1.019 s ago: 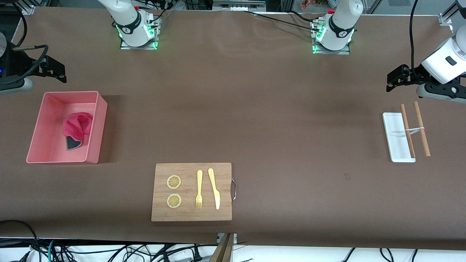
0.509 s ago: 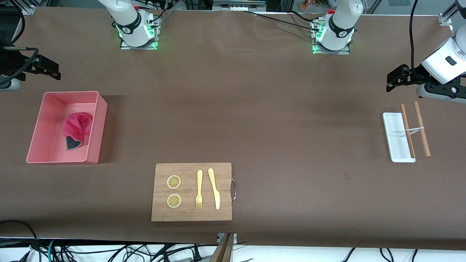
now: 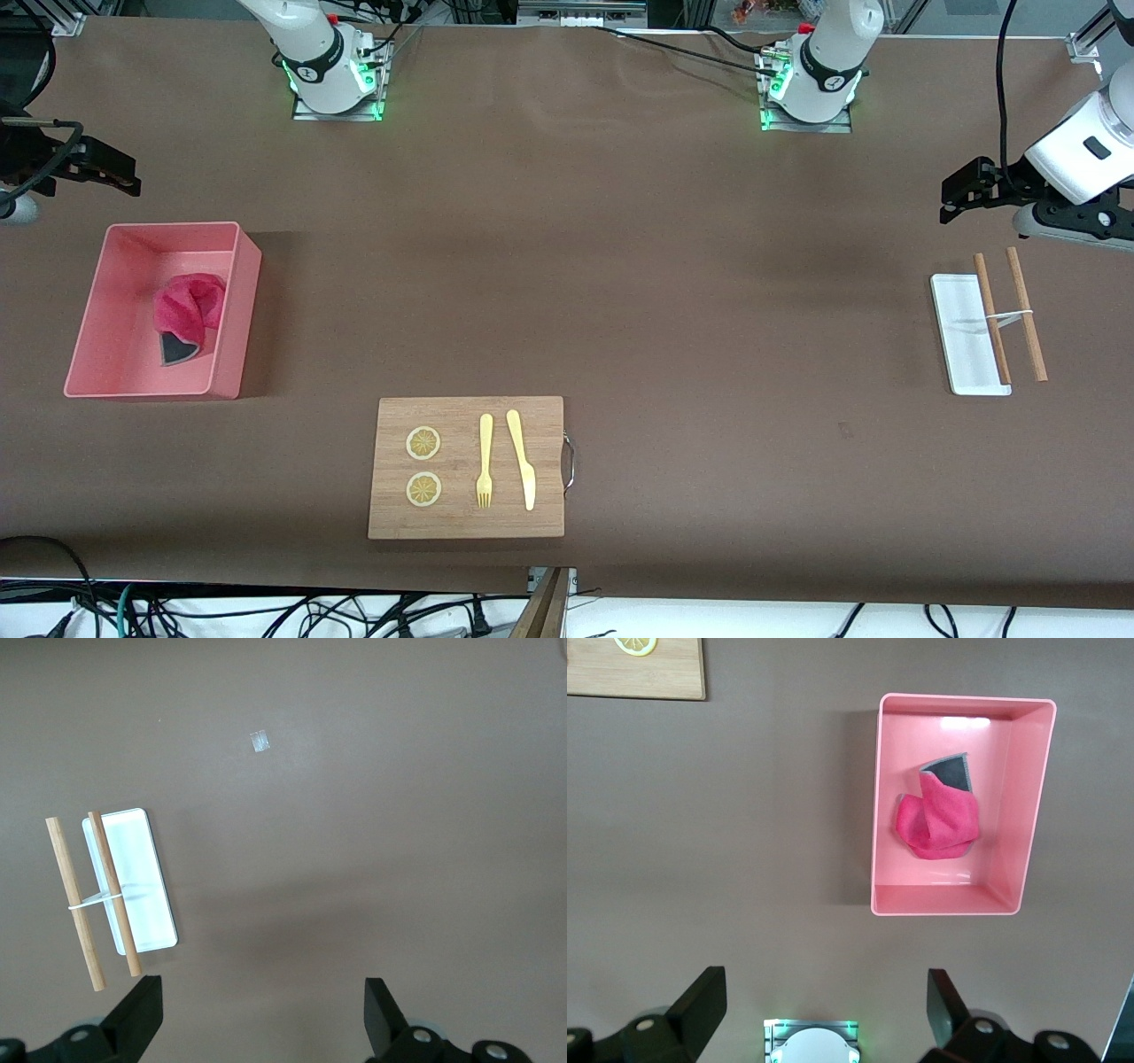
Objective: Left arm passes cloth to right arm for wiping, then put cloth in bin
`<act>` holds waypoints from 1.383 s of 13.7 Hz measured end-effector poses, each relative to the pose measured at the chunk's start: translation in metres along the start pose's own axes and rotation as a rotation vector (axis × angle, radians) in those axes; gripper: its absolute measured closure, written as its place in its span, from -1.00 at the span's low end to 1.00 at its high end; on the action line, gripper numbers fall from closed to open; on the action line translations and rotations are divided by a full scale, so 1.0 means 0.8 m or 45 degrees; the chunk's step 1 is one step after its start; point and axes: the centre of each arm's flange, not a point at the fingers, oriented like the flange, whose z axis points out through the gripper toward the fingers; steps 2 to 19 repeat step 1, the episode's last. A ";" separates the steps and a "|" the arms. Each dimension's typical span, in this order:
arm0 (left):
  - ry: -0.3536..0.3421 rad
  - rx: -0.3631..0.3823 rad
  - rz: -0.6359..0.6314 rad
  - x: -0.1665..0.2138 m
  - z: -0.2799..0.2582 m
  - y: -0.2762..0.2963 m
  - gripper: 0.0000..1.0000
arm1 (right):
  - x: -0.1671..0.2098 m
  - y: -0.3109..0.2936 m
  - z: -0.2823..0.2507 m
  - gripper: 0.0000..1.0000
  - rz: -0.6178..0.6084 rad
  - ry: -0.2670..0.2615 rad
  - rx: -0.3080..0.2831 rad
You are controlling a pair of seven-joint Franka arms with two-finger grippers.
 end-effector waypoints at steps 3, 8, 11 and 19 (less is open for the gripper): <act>0.000 0.000 0.000 0.000 0.000 0.000 -1.00 | 0.000 0.000 0.000 -1.00 0.000 0.000 0.000; 0.000 0.000 0.000 0.000 0.000 0.000 -1.00 | 0.000 0.000 0.000 -1.00 0.000 0.000 0.000; 0.000 0.000 0.000 0.000 0.000 0.000 -1.00 | 0.000 0.000 0.000 -1.00 0.000 0.000 0.000; 0.000 0.000 0.000 0.000 0.000 0.000 -1.00 | 0.000 0.000 0.000 -1.00 0.000 0.000 0.000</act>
